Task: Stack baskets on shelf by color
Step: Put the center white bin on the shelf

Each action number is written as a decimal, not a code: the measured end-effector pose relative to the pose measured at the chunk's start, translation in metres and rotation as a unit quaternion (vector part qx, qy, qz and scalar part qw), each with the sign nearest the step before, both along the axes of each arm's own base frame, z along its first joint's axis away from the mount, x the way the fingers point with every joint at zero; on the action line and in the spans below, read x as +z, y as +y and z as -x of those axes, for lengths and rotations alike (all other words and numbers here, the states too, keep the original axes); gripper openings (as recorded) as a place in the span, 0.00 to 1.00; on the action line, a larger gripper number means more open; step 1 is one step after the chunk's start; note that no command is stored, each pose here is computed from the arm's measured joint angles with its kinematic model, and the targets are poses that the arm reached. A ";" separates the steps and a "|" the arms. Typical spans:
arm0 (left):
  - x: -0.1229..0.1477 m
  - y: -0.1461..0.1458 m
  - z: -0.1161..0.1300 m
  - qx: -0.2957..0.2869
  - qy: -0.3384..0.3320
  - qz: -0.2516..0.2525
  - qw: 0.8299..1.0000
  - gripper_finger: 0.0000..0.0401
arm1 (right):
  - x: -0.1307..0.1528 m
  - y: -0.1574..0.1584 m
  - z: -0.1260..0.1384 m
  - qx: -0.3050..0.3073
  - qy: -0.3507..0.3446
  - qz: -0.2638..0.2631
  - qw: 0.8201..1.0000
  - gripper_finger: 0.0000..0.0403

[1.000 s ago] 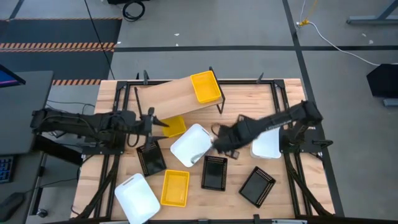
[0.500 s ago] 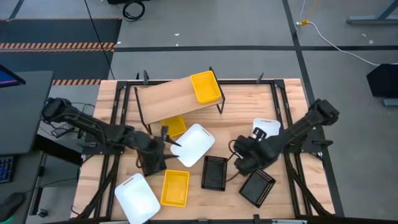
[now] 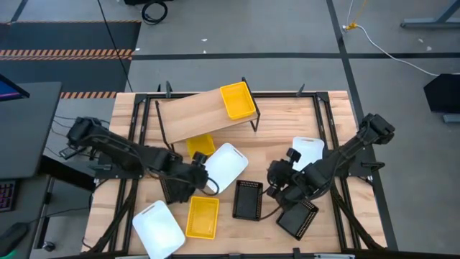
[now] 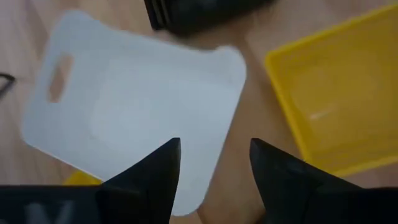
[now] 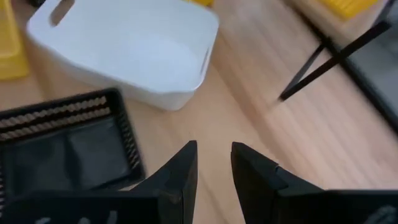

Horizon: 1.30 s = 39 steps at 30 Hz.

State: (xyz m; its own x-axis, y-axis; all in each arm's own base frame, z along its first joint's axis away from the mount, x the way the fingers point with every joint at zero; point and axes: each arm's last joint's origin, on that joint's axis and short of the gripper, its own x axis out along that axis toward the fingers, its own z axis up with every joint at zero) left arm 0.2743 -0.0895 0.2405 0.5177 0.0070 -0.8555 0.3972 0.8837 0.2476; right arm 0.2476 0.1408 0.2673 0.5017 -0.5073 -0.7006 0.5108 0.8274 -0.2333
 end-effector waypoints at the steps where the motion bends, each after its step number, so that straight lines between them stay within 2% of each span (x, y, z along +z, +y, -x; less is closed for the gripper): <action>1: -0.006 0.002 -0.002 0.003 0.016 -0.004 1.000 0.50 | 0.000 -0.001 -0.001 0.001 0.000 0.010 1.000 0.26; 4: -0.022 0.008 -0.006 0.013 0.061 -0.018 0.998 0.50 | 0.001 -0.004 -0.001 0.011 0.006 0.039 0.999 0.26; 13: -0.044 0.009 -0.014 0.013 0.109 -0.006 0.994 0.48 | 0.001 -0.013 -0.005 0.021 0.029 0.061 0.997 0.26; 17: -0.053 0.008 -0.019 0.016 0.115 -0.010 0.993 0.43 | 0.001 -0.015 -0.005 0.016 0.030 0.071 0.997 0.26; 19: -0.056 0.007 -0.020 0.010 0.121 -0.011 0.993 0.37 | 0.001 -0.016 -0.004 0.018 0.037 0.073 0.996 0.26; 26: -0.057 0.004 -0.023 -0.005 0.109 -0.001 0.994 0.04 | 0.001 -0.015 -0.002 0.018 0.044 0.076 0.996 0.26; 34: -0.053 0.004 -0.024 -0.007 0.100 -0.002 0.995 0.02 | 0.002 -0.016 -0.002 0.008 0.029 0.087 0.996 0.26; 39: -0.029 -0.002 -0.036 -0.019 0.067 0.004 0.998 0.02 | 0.002 -0.016 -0.002 0.011 0.030 0.097 0.995 0.26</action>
